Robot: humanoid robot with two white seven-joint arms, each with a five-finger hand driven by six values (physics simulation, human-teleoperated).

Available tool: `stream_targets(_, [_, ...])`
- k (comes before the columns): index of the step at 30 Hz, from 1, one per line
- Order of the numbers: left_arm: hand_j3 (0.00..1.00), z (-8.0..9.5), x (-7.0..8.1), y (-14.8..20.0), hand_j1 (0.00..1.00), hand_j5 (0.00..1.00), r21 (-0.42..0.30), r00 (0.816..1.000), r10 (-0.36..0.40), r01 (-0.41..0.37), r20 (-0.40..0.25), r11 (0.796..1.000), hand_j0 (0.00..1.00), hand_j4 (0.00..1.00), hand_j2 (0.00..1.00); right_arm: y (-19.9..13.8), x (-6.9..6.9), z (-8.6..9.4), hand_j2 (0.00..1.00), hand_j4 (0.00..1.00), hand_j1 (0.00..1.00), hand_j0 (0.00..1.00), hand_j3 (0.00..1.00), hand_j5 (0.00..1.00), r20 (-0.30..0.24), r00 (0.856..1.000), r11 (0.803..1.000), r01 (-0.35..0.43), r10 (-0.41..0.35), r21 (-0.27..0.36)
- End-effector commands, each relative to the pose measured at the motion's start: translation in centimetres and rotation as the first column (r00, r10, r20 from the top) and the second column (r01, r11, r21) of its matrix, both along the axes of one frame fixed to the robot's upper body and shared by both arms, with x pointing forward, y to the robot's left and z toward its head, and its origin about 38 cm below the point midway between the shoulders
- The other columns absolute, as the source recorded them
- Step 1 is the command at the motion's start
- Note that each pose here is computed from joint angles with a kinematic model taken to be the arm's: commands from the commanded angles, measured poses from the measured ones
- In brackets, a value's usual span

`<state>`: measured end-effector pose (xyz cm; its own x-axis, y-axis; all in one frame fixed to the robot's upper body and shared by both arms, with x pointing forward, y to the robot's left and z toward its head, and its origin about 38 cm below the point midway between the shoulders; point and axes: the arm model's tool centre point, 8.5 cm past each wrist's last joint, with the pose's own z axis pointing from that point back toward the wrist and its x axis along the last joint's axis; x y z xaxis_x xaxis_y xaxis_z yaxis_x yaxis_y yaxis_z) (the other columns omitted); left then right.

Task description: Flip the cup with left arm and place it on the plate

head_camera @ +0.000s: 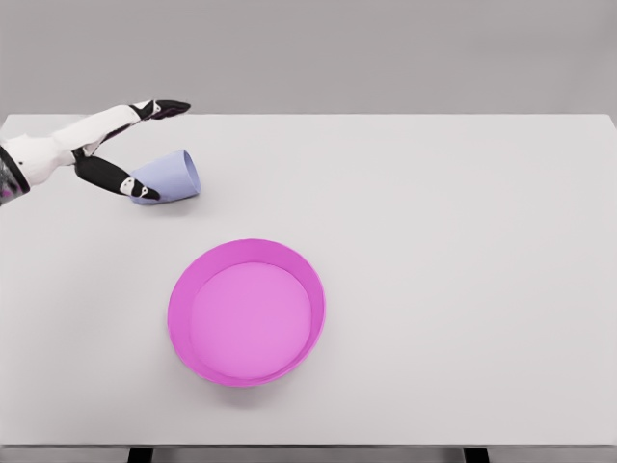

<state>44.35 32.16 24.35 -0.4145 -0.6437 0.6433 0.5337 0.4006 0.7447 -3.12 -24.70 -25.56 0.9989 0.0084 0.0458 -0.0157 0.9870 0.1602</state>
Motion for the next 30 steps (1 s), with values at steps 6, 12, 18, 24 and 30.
stream_targets(6, [1.00,-3.9,2.5,-0.7,1.00,1.00,0.067,0.988,0.112,-0.106,-0.104,0.992,1.00,1.00,1.00,0.0,0.0,0.0,1.00,1.00,1.00,1.00,1.00,1.00,0.000,1.000,1.000,0.000,0.000,0.000])
stream_targets(12, [1.00,-5.8,4.1,0.3,1.00,1.00,0.072,0.973,0.180,-0.171,-0.145,0.983,1.00,1.00,1.00,0.0,0.0,0.0,1.00,1.00,1.00,1.00,1.00,1.00,0.000,1.000,1.000,0.001,-0.001,0.000])
stream_targets(18, [1.00,-6.9,4.9,-1.4,1.00,1.00,0.085,0.973,0.164,-0.152,-0.160,0.985,1.00,1.00,1.00,0.0,0.0,0.0,1.00,1.00,1.00,1.00,1.00,1.00,0.000,1.000,1.000,-0.002,0.002,0.000])
stream_targets(24, [1.00,-7.2,4.9,-1.2,1.00,1.00,0.085,0.971,0.168,-0.156,-0.167,0.984,1.00,1.00,1.00,0.0,0.0,0.0,1.00,1.00,1.00,1.00,1.00,1.00,0.000,1.000,1.000,-0.002,0.002,0.000])
stream_targets(30, [1.00,-7.1,4.9,-1.2,1.00,1.00,0.084,0.972,0.168,-0.156,-0.165,0.984,1.00,1.00,1.00,0.0,0.0,0.0,1.00,1.00,1.00,1.00,1.00,1.00,0.000,1.000,1.000,0.000,0.000,0.000])
